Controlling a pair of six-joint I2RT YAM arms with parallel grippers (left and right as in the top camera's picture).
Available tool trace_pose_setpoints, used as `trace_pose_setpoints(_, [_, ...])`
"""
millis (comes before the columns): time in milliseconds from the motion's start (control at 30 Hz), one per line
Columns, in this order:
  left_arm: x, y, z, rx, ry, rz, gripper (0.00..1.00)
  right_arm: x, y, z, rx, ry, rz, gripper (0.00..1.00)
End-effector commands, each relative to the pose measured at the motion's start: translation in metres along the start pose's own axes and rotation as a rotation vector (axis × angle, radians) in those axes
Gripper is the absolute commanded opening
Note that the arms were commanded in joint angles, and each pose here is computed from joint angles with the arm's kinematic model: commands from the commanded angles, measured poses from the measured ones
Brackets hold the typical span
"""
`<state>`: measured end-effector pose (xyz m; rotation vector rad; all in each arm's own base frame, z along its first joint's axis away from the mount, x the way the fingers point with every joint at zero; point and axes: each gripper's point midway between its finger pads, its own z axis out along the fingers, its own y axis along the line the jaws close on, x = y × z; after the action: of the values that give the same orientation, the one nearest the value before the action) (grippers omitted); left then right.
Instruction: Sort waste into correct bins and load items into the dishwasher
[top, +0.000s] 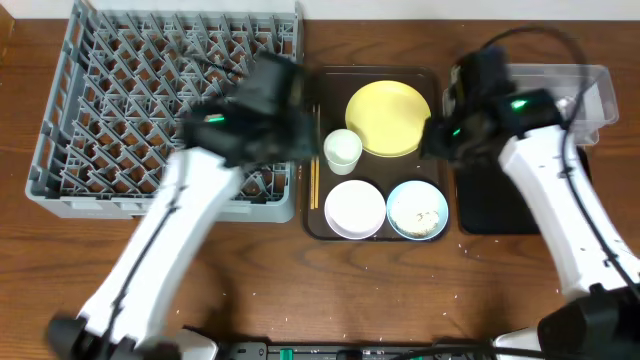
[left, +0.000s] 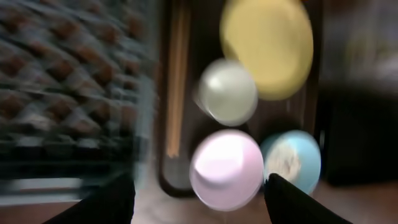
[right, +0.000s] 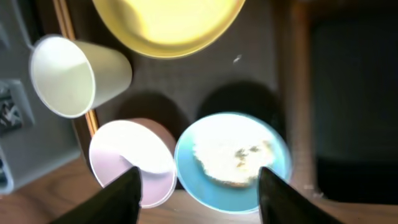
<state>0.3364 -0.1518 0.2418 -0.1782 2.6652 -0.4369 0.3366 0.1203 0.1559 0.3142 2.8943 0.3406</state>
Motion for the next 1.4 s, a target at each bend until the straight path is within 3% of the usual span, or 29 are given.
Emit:
trace_pose_setpoints(0, [-0.025,0.032,-0.023,-0.067,-0.103,-0.089,0.69,0.026,0.01,0.028,0.012,0.059,0.132,0.5])
trace_pose_setpoints(333, [-0.023,0.061,-0.016,-0.121,-0.075,-0.151,0.69,0.063,0.022,0.081,0.072,0.098,0.173,0.32])
trace_pose_setpoints(500, [-0.021,0.063,-0.013,-0.133,-0.06,-0.152,0.69,0.066,0.017,0.107,0.108,0.135,0.177,0.3])
trace_pose_setpoints(967, [-0.021,0.067,-0.013,-0.151,-0.065,-0.153,0.69,0.057,0.016,0.125,0.122,0.123,0.116,0.28])
trace_pose_setpoints(1200, [-0.021,0.067,-0.013,-0.151,-0.064,-0.153,0.69,0.042,0.028,0.103,0.063,0.11,0.063,0.31])
trace_pose_setpoints(1367, [-0.021,0.067,-0.013,-0.151,-0.065,-0.153,0.69,0.034,0.034,0.082,0.023,0.074,0.038,0.41])
